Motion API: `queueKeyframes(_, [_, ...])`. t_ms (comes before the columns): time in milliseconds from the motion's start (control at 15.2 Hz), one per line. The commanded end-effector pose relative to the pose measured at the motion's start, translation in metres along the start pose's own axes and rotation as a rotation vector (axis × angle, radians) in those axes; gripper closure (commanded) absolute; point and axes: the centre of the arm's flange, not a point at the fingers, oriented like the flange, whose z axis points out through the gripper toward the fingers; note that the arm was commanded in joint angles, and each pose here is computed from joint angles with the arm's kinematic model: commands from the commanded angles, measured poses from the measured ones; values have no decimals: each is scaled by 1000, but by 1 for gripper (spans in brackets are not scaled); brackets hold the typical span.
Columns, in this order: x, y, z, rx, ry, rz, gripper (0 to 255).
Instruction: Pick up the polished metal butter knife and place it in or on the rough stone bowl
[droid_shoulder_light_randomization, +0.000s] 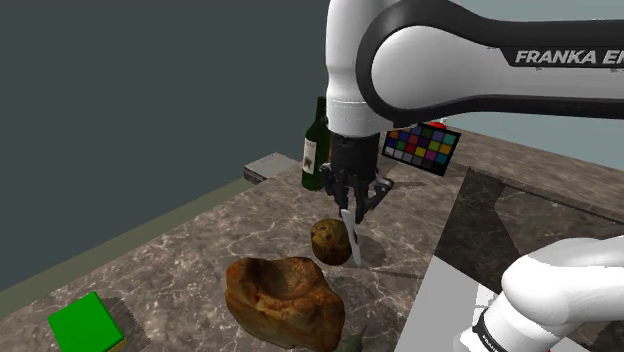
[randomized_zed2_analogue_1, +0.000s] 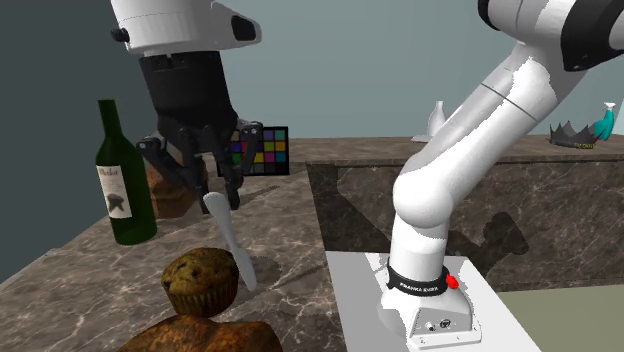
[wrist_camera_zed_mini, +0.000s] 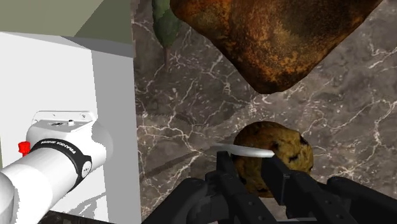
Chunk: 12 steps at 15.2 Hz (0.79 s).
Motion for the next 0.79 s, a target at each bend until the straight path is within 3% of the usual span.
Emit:
queueKeyframes(0, [0,3,-10,0,0,0,255])
queueKeyframes(66, [0,3,-10,0,0,0,255])
queueKeyframes(726, [-127,-25,-31,0,0,0,255])
